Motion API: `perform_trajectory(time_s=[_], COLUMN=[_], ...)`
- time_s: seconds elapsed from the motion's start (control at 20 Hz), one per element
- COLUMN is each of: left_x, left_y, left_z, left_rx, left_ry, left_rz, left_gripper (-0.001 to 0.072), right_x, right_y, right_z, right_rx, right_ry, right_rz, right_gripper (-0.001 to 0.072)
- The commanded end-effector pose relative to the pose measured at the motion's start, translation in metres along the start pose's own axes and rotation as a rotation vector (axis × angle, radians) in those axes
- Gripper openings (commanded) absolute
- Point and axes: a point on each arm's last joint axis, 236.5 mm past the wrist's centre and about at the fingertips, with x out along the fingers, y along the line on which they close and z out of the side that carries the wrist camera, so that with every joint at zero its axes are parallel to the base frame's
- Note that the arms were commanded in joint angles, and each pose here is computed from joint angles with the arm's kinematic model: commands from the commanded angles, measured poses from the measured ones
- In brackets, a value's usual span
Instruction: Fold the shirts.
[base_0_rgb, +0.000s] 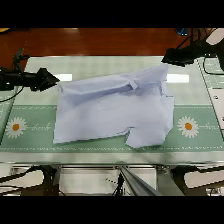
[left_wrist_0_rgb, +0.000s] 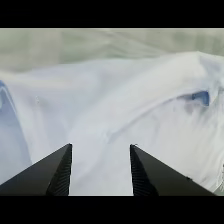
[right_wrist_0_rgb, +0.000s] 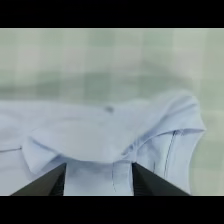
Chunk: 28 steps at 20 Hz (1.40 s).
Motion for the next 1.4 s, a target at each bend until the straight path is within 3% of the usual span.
perform_trajectory(time_s=[0.0,0.1,0.25,0.4,0.65,0.95,1.0,1.05,1.35], left_x=[-0.039,-0.075,-0.096,-0.085,-0.061,-0.065,-0.064,-0.062,-0.044], left_y=[0.022,0.049,0.058,0.067,0.093,0.132,0.135,0.137,0.139], left_z=[-0.015,-0.034,-0.078,-0.136,-0.232,-0.243,-0.242,-0.240,-0.246], left_rx=[0.017,-0.078,-0.197,-0.285,-0.412,-0.433,-0.431,-0.432,-0.446], left_ry=[0.136,0.228,0.362,0.428,0.552,0.497,0.493,0.484,0.542], left_rz=[0.035,0.114,0.089,0.089,0.080,0.181,0.189,0.191,0.169], left_gripper=[0.0435,0.0454,0.0463,0.0464,0.0464,0.0466,0.0505,0.0531,0.0531], right_x=[-0.035,-0.073,-0.114,-0.119,-0.093,-0.067,-0.065,-0.064,-0.063], right_y=[-0.012,-0.038,-0.077,-0.075,-0.087,-0.097,-0.098,-0.098,-0.097], right_z=[-0.038,-0.051,-0.081,-0.111,-0.158,-0.181,-0.179,-0.176,-0.173], right_rx=[-0.109,-0.075,-0.020,0.034,0.150,0.180,0.181,0.181,0.179], right_ry=[0.152,0.182,0.274,0.315,0.335,0.347,0.333,0.322,0.308], right_rz=[-0.029,-0.116,-0.244,-0.147,-0.064,-0.059,-0.061,-0.060,-0.056], right_gripper=[0.0482,0.0480,0.0481,0.0542,0.0542,0.0541,0.0541,0.0541,0.0538])
